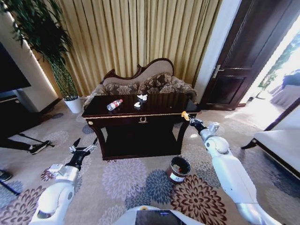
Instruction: Move to the front of the table and place the trash on the table into the trash bin.
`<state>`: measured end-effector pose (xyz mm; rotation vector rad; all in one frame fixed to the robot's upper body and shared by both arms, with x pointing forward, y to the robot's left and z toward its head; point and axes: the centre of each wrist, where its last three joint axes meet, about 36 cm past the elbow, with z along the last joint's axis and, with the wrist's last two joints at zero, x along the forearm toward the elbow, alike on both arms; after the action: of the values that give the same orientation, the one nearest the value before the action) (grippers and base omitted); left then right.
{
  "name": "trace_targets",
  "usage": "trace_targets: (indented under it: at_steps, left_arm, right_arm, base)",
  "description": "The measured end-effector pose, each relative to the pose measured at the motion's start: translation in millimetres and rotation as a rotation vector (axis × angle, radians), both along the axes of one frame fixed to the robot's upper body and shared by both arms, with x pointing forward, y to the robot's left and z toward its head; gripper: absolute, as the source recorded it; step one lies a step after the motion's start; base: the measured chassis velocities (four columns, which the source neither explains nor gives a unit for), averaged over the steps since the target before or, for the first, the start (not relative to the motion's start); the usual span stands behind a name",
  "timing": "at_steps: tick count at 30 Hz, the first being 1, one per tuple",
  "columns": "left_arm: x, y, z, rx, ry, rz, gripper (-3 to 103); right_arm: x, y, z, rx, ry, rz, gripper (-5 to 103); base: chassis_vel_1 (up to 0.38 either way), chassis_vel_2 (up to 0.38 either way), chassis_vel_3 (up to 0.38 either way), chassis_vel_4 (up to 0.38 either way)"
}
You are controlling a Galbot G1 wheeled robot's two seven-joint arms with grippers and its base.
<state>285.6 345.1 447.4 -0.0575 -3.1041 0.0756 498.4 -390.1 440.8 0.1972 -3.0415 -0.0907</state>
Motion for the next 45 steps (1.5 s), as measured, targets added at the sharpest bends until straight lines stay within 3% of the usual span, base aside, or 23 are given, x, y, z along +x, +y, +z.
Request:
trace_targets:
  at_steps: [12,17,26,32,35,45]
  left_arm:
    - [0,-4,-2,0.001,0.004,-0.005,100]
    - [1,-4,-2,0.002,0.004,-0.006,100]
    - [4,-12,-11,-0.009,0.019,-0.021,100]
    - [4,-16,-14,-0.013,0.024,-0.028,100]
    - [3,-18,-16,-0.013,0.026,-0.031,100]
    - [-1,-15,-16,-0.009,0.02,-0.024,100]
  right_arm:
    - [-8,-1,-51,0.012,0.084,-0.042,0]
    - [-18,-14,-113,-0.062,0.168,-0.111,0]
    - [-37,-38,-175,-0.141,0.283,-0.186,0]
    - [-47,-31,-196,-0.117,0.369,-0.195,0]
    - [-53,-18,-210,-0.159,0.425,-0.19,0]
    - [-50,-5,-211,-0.215,0.432,-0.178,0]
  base:
    - [0.011,-0.012,-0.015,0.018]
    - [0.0,0.0,0.0,0.0]
    - [0.0,0.0,0.0,0.0]
    - [0.0,0.0,0.0,0.0]
    - [0.0,0.0,0.0,0.0]
    - [0.0,0.0,0.0,0.0]
